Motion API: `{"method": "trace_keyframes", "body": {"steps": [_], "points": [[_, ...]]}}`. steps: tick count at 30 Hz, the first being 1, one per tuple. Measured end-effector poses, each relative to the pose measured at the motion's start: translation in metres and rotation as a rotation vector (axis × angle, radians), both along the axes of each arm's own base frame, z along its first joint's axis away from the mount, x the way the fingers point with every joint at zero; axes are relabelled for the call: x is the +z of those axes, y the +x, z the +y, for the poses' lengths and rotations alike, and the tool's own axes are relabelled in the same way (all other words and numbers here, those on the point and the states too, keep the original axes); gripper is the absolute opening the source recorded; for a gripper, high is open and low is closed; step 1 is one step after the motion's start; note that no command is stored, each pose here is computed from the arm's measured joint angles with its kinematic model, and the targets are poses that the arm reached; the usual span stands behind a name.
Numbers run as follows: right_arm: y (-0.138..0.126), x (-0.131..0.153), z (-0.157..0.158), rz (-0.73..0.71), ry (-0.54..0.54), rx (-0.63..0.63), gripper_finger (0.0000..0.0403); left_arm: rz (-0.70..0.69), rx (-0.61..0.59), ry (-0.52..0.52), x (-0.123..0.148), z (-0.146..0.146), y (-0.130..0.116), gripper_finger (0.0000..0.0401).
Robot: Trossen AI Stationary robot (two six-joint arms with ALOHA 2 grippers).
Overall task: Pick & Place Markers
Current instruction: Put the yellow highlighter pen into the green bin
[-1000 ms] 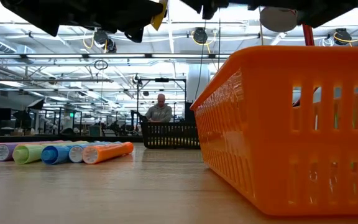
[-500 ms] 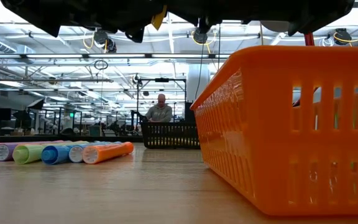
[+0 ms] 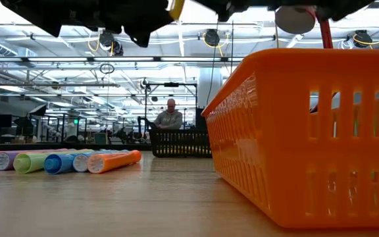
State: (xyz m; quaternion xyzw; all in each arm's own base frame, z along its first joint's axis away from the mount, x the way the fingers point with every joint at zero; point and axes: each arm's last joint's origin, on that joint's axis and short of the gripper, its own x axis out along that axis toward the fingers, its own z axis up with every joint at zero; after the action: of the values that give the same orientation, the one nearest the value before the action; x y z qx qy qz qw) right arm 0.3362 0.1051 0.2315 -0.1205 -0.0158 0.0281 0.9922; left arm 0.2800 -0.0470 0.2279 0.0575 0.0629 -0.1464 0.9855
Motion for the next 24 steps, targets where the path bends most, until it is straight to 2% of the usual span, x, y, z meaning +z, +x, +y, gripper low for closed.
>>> {"method": "trace_keyframes", "body": {"steps": [7, 13, 18, 24], "points": [[-0.035, 0.021, 0.025, 0.166, 0.063, 0.108, 0.0028, 0.021, 0.027, 0.020, 0.012, 0.003, -0.013, 0.0213], [-0.070, 0.031, 0.057, 0.300, 0.169, 0.345, 0.0028, 0.116, 0.200, 0.072, 0.020, 0.011, -0.034, 0.0224], [-0.099, 0.008, 0.088, 0.470, 0.216, 0.424, 0.0028, 0.188, 0.324, 0.077, 0.022, 0.017, -0.047, 0.0225], [-0.135, -0.026, 0.109, 0.579, 0.249, 0.356, 0.0030, 0.222, 0.374, 0.081, 0.020, 0.019, -0.051, 0.0225]]}}
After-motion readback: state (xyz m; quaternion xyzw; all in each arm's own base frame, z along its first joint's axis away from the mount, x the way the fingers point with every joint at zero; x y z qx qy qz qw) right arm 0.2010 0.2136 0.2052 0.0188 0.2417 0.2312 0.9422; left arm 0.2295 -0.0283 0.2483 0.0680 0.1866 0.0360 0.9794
